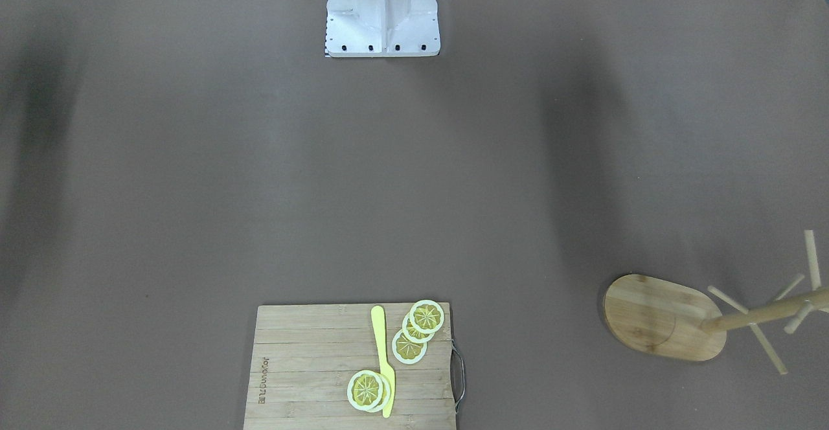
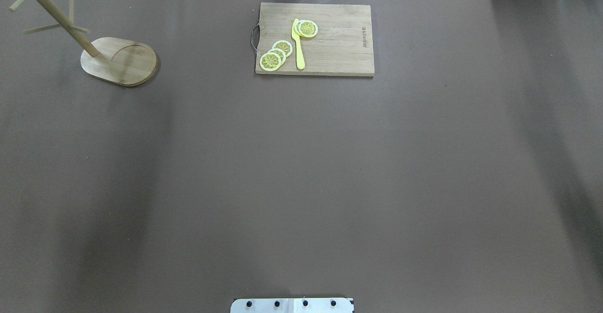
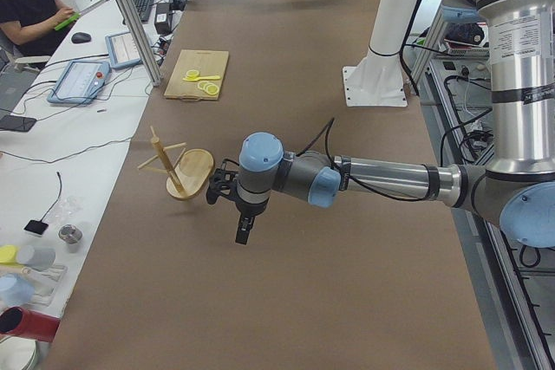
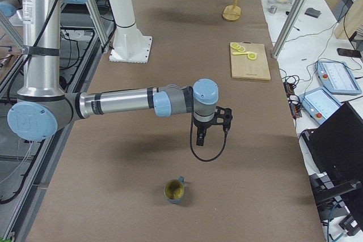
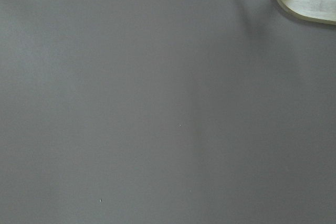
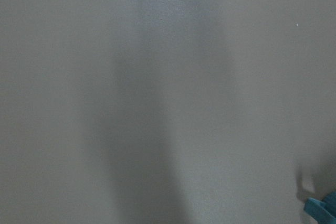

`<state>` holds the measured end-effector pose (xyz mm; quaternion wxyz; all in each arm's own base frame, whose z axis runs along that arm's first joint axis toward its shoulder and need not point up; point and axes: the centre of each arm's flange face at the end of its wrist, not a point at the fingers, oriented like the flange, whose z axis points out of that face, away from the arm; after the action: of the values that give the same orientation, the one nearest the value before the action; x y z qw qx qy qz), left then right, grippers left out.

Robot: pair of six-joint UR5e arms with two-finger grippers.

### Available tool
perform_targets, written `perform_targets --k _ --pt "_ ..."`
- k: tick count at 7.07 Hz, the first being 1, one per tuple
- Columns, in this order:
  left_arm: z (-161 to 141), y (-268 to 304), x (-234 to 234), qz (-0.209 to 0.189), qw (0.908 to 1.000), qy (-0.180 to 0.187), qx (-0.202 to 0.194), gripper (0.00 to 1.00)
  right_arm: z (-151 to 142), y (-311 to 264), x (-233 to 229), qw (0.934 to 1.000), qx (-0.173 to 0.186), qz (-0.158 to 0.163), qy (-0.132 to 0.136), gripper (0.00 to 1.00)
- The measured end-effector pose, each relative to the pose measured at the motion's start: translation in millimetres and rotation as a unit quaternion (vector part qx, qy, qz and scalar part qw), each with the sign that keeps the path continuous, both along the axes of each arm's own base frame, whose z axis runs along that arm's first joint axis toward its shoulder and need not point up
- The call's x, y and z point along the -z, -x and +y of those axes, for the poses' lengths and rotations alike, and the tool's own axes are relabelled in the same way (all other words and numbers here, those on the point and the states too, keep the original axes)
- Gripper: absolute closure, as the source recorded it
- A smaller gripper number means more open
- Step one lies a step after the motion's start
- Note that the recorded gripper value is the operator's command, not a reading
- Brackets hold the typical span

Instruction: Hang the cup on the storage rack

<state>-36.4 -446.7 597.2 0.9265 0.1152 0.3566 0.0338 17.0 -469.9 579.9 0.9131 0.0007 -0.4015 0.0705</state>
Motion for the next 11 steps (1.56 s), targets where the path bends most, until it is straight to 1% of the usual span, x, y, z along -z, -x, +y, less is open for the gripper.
perform_targets --k 2,3,4,5,6,7,8,9,10,11 --pt "0 0 -1 0.0 1.0 0.003 0.001 0.02 0 -2 -2 1.0 0.003 0.003 -0.005 0.0" --pt "0 0 0 0.0 1.0 0.002 0.001 0.02 3 -11 -7 0.9998 0.009 0.006 -0.016 0.0" --pt "-1 0 1 0.0 1.0 0.0 0.001 0.02 10 -30 -21 0.9993 0.018 0.009 -0.03 0.0" --pt "-1 0 2 0.0 1.0 -0.001 0.002 0.02 20 -54 -45 0.9993 0.017 0.01 -0.031 0.0" --pt "-2 0 5 0.001 1.0 -0.004 0.002 0.02 34 -78 -71 0.9998 0.004 0.01 -0.019 0.0" --pt "-3 0 7 0.001 1.0 -0.007 0.001 0.02 49 -92 -100 0.9999 -0.008 0.008 0.003 0.0" --pt "-4 -1 9 0.001 0.9999 -0.01 0.001 0.02 63 -99 -130 0.9996 -0.013 0.005 0.026 0.0" --pt "-4 -1 10 0.002 0.9999 -0.013 0.001 0.02 76 -100 -156 0.9991 -0.015 0.005 0.039 0.0" --pt "-6 -1 12 0.002 0.9999 -0.015 0.001 0.02 88 -100 -184 0.9992 -0.016 0.006 0.038 0.0" --pt "-8 -1 13 0.002 0.9999 -0.017 0.001 0.02 98 -99 -212 0.9994 -0.016 0.006 0.031 0.0"
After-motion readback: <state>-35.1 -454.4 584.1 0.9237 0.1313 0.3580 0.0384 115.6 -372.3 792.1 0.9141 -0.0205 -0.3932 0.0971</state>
